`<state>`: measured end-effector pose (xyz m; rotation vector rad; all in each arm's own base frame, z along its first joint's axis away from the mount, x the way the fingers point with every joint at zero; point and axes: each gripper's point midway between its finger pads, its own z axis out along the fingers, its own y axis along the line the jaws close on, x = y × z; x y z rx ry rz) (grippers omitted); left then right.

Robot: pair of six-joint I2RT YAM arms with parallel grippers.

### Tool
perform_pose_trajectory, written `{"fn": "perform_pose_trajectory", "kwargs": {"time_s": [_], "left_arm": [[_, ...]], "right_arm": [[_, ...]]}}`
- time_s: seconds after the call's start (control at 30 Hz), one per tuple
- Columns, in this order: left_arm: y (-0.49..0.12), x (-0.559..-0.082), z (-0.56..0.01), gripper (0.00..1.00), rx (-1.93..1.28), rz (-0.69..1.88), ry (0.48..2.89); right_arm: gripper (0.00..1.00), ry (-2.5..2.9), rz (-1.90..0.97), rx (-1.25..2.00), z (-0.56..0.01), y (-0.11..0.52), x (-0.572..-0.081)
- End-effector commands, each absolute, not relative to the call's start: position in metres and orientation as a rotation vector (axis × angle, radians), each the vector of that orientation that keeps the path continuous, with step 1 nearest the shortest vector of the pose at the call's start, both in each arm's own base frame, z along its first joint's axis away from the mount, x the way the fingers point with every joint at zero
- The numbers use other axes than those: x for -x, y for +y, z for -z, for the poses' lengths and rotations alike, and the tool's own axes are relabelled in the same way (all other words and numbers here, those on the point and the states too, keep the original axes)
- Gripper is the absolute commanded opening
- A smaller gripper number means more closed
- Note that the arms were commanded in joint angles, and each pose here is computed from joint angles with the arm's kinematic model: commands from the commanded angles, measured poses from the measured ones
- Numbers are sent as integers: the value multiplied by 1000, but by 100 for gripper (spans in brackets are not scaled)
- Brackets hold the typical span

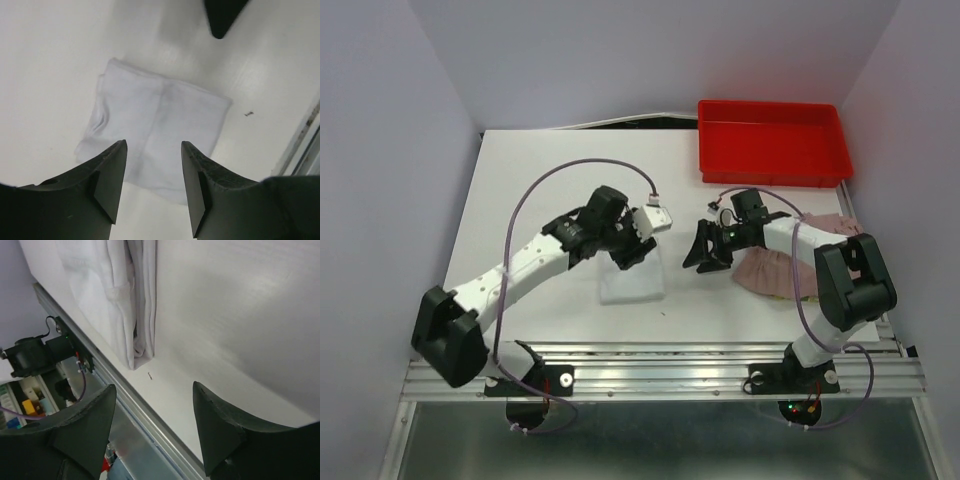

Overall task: Fold and stack the skirts
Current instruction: Fold the skirt, then neatly place the folded skirt to the corner

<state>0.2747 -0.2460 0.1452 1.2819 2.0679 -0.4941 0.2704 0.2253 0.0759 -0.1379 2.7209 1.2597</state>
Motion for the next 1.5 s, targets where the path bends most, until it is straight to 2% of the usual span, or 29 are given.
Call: {"fn": "perform_pose_trajectory", "kwargs": {"time_s": [0.0,0.2,0.37,0.83,0.93,0.97,1.0,1.1,1.13,1.17,1.47], "left_arm": [[-231,-234,-117,58,-1546,243,1954],[-247,-202,-93,57,-1715,126,1865],[-255,-208,-78,57,-1723,34,1857],[-268,-195,-30,54,-1859,61,1865],[-267,-196,-22,42,-1875,47,1873],[-268,-195,-22,36,-1879,50,1875],[-269,-195,-24,25,-1875,64,1873],[-281,-199,-39,13,-1827,120,1864],[-278,-203,-42,12,-1813,127,1884],[-284,-204,-53,8,-1797,216,1883],[-288,-206,-75,8,-1785,301,1861]], "right_arm": [[67,2606,-1430,32,-92,239,-262],[66,2527,-1521,-92,-94,246,-266],[67,2525,-1540,-127,-84,247,-268],[70,2559,-1504,-158,-62,248,-269],[70,2552,-1498,-141,-63,247,-268],[71,2549,-1492,-134,-63,247,-268],[72,2554,-1489,-118,-62,248,-265],[89,2549,-1481,-85,-60,249,-259],[97,2550,-1482,-81,-59,249,-258],[100,2553,-1491,-70,-56,251,-255],[100,2590,-1552,-1,-52,282,-246]]}}
